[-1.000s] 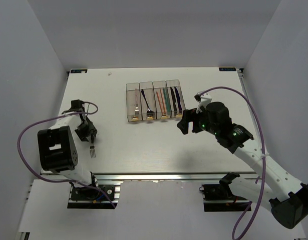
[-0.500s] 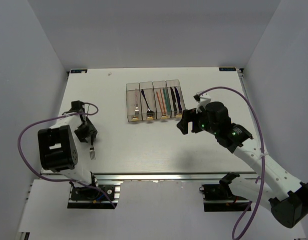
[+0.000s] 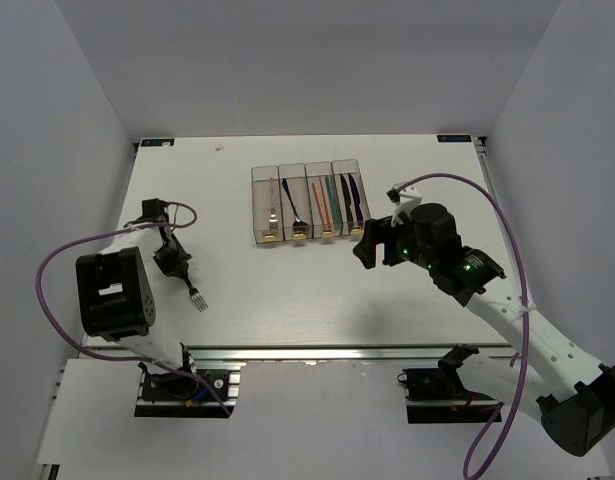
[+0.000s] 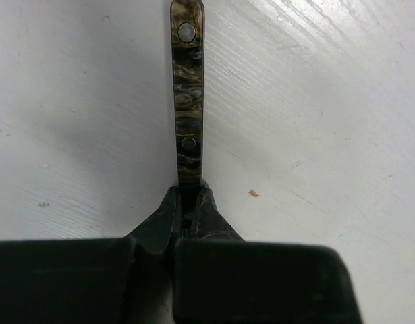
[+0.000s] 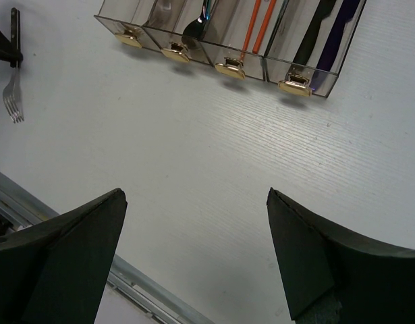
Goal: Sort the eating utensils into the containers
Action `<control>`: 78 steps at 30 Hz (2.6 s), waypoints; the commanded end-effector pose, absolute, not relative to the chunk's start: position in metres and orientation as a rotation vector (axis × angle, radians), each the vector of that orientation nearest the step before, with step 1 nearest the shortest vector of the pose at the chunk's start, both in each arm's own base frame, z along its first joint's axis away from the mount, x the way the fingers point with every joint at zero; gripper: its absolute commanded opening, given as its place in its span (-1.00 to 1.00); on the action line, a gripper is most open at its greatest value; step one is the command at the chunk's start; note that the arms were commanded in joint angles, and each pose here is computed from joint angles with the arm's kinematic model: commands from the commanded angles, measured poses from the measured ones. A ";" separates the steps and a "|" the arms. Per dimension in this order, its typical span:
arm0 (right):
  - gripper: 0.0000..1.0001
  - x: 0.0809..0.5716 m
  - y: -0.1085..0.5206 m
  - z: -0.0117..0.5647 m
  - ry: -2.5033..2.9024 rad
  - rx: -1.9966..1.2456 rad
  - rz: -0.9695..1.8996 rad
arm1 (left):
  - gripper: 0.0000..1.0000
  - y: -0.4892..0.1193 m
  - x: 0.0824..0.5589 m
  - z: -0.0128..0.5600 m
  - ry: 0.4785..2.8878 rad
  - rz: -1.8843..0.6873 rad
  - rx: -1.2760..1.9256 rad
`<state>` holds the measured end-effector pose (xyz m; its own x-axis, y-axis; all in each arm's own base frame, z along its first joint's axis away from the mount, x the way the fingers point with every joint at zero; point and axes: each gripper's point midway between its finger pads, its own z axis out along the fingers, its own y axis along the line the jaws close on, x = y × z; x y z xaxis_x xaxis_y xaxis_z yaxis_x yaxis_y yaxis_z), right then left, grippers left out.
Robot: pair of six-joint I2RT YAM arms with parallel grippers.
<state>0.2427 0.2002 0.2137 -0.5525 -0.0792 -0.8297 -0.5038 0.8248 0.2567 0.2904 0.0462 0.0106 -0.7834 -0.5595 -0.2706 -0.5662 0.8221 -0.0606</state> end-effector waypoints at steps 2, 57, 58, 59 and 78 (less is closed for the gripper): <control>0.79 0.250 0.201 0.237 2.025 -0.414 0.605 | -1.00 0.040 0.284 0.001 2.747 0.006 -0.870; 0.79 0.273 0.169 0.257 2.050 -0.259 0.411 | 0.27 -0.183 0.505 0.182 2.273 -0.435 -0.086; 0.79 0.274 0.169 0.258 2.050 -0.258 0.410 | 0.33 -0.181 0.502 0.195 2.254 -0.434 -0.099; 0.79 0.275 0.169 0.257 2.052 -0.258 0.405 | 0.36 -0.177 0.500 0.203 2.239 -0.422 -0.112; 0.79 0.236 0.083 0.328 1.893 -0.002 0.194 | 0.96 0.017 0.285 0.307 1.817 0.208 -0.574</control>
<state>0.2486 0.1088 0.3165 -0.3550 0.0787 -0.9316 -0.1756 0.9731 0.1491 0.3097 -0.0059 0.3198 -0.2052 -0.3161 -0.9263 -0.3957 0.8924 -0.2169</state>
